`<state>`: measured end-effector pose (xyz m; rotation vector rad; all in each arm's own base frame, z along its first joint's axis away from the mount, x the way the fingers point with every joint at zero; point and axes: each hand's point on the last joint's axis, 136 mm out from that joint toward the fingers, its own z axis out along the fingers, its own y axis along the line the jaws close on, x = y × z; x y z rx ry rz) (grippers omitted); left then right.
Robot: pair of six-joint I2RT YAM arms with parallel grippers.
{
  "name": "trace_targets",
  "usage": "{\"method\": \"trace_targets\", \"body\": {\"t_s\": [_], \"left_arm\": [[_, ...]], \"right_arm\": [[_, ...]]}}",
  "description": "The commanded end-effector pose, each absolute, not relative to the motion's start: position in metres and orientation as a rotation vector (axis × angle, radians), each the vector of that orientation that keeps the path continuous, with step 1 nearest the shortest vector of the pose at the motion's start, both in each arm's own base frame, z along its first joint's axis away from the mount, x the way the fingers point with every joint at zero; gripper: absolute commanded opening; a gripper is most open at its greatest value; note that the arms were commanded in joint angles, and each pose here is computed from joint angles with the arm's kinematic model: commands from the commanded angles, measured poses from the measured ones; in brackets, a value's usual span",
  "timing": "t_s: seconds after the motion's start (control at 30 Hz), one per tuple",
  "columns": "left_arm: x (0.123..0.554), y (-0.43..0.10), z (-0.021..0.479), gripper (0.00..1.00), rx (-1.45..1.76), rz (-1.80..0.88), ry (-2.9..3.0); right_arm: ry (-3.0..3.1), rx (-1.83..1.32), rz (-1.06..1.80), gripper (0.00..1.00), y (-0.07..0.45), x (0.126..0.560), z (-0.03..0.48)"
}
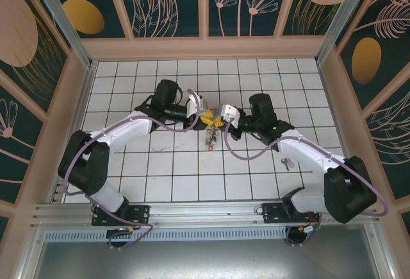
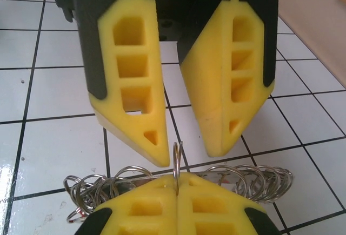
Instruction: Put the keys on the keyring
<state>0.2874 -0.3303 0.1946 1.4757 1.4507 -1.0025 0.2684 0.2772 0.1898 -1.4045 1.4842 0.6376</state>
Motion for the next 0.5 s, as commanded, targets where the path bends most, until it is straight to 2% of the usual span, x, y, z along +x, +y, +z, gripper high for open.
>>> {"method": "trace_targets", "body": {"t_s": [0.0, 0.1, 0.23, 0.47], "left_arm": [[0.285, -0.333, 0.193, 0.30, 1.523, -0.991, 1.429], [0.287, -0.331, 0.190, 0.30, 1.534, -0.964, 1.440], [0.286, -0.331, 0.191, 0.24, 1.537, -0.964, 1.437], [0.281, -0.337, 0.202, 0.25, 1.522, -0.994, 1.392]], "right_arm": [[1.386, -1.408, 0.668, 0.00, 0.285, 0.271, 0.217], [1.387, -1.406, 0.678, 0.00, 0.285, 0.270, 0.217], [1.391, -1.406, 0.696, 0.00, 0.286, 0.271, 0.218], [1.415, -1.414, 0.715, 0.00, 0.288, 0.272, 0.216]]}}
